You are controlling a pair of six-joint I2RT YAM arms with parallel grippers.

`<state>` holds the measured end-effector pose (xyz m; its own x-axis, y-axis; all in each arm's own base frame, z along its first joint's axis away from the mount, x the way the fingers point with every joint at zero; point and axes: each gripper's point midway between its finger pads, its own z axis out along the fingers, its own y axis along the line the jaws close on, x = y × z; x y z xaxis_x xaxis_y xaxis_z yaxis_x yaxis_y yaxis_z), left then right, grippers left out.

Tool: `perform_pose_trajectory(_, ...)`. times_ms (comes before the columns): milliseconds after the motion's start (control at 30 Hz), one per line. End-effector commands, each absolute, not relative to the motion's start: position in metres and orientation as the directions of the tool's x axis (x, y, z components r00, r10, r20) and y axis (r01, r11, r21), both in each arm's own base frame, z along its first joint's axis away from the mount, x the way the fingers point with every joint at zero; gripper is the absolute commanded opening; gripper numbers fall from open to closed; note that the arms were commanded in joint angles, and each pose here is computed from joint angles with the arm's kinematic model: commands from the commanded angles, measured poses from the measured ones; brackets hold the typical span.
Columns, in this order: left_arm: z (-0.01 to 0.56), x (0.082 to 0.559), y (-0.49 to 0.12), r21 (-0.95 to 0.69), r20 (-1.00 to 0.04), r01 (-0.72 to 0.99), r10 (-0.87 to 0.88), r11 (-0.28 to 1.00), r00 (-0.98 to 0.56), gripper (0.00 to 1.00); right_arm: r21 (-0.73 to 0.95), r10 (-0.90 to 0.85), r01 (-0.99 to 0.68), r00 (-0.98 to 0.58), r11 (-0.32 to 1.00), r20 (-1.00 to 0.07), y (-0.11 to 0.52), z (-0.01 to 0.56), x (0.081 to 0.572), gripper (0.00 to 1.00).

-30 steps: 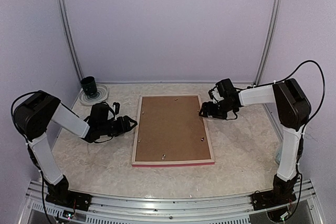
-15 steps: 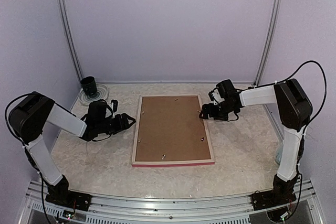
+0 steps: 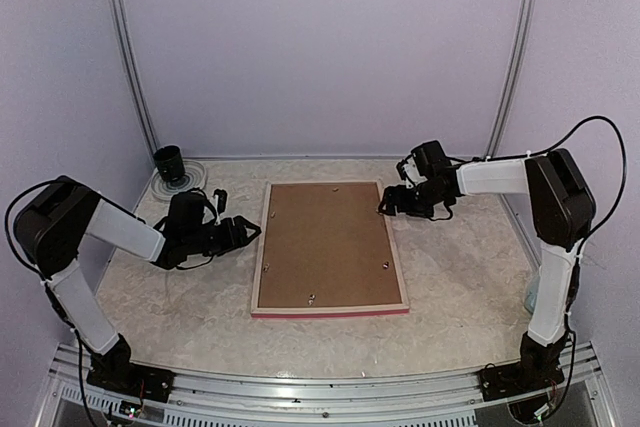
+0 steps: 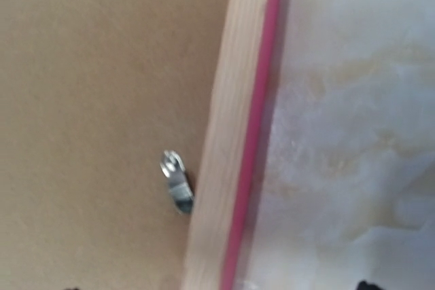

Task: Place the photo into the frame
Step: Press the fastener onto the backboard.

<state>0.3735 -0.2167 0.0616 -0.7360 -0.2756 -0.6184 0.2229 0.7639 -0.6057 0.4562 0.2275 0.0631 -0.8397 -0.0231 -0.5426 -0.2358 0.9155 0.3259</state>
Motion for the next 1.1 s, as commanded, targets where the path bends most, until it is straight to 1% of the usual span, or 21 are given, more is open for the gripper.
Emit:
perform_pose_trajectory(0,0.057,0.371,-0.219,-0.603,-0.606,0.210,-0.271,0.770,-0.748,0.73,0.311,-0.022,-0.259,-0.800,0.914,-0.600,0.233,0.082,0.477,0.87)
perform_pose_trajectory(233,0.054,0.372,-0.212,-0.578,-0.609,0.186,-0.269,0.795,-0.746,0.74,0.308,-0.034,-0.279,-0.790,0.909,-0.612,0.239,0.097,0.490,0.86)
perform_pose_trajectory(467,0.043,0.370,-0.208,-0.611,-0.570,0.159,-0.292,0.775,-0.768,0.74,0.311,-0.043,-0.298,-0.781,0.903,-0.624,0.241,0.111,0.490,0.86)
perform_pose_trajectory(733,0.039,0.369,-0.209,-0.636,-0.546,0.143,-0.311,0.759,-0.778,0.74,0.321,-0.065,-0.323,-0.788,0.890,-0.612,0.246,0.094,0.489,0.85)
perform_pose_trajectory(1067,0.036,0.363,-0.224,-0.695,-0.499,0.153,-0.318,0.703,-0.806,0.74,0.347,-0.073,-0.331,-0.807,0.877,-0.586,0.243,0.072,0.479,0.85)
